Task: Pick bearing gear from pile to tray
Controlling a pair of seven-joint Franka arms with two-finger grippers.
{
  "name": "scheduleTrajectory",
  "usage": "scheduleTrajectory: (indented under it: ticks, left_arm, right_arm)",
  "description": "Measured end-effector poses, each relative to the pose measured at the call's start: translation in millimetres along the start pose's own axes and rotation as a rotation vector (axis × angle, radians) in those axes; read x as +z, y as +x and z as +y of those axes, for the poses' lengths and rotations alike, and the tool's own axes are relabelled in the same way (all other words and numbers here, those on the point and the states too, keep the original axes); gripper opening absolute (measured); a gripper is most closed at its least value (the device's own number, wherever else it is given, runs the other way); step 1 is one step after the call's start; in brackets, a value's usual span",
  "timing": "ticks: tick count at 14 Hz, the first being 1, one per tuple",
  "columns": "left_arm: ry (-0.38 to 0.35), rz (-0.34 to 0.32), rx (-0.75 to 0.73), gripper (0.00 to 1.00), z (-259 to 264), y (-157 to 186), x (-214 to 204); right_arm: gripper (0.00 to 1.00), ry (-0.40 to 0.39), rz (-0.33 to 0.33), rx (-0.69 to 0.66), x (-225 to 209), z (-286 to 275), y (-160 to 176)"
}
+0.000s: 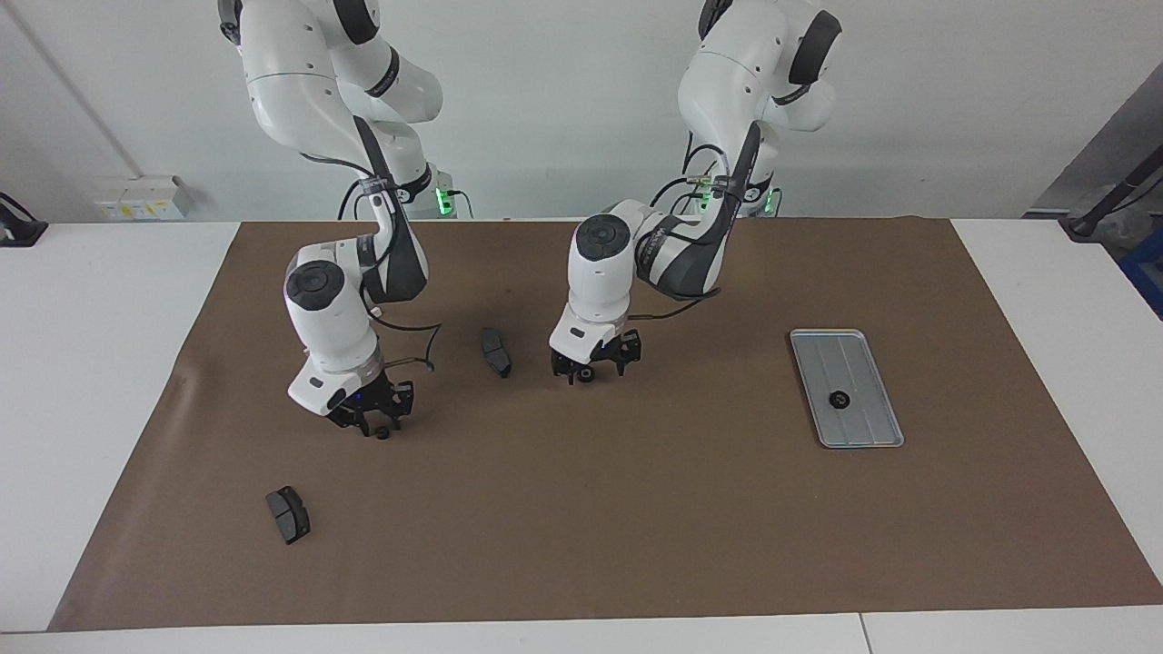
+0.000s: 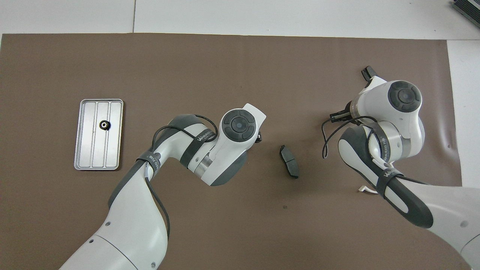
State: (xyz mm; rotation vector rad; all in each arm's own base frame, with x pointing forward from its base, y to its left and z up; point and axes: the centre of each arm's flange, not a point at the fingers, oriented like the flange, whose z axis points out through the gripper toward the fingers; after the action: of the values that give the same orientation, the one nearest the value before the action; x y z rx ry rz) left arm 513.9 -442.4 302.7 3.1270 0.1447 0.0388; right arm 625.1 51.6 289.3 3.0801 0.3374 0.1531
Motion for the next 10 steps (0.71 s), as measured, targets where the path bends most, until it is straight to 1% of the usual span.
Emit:
scheduleTrajectory:
  ticks: [2, 3, 4, 6, 8, 10]
  left_arm:
    - [-0.001, 0.000, 0.000, 0.76, 0.1, -0.4, 0.7]
    - [-0.003, 0.002, 0.000, 0.76, 0.3, -0.4, 0.8]
    - [-0.007, 0.005, -0.001, 0.73, 0.7, -0.1, 1.0]
    - [-0.013, 0.010, -0.003, 0.71, 1.2, 0.3, 2.2]
    - [-0.014, 0.010, -0.005, 0.70, 1.2, 0.2, 4.9]
    - [-0.016, 0.010, -0.010, 0.67, 1.2, 0.0, 7.1]
  right_arm:
    - [0.23, 0.000, 0.000, 0.001, 0.1, 0.4, -0.1]
    - [0.23, 0.000, 0.000, 0.003, 0.1, 0.5, -0.1]
    - [0.23, 0.000, 0.000, 0.005, 0.0, 0.7, 0.0]
    - [0.23, -0.002, 0.003, 0.008, -1.2, 2.5, 0.5]
    - [0.23, -0.007, 0.007, 0.024, -9.9, 5.7, 1.6]
    - [0.23, -0.019, 0.007, 0.061, -28.0, 6.5, 2.1]
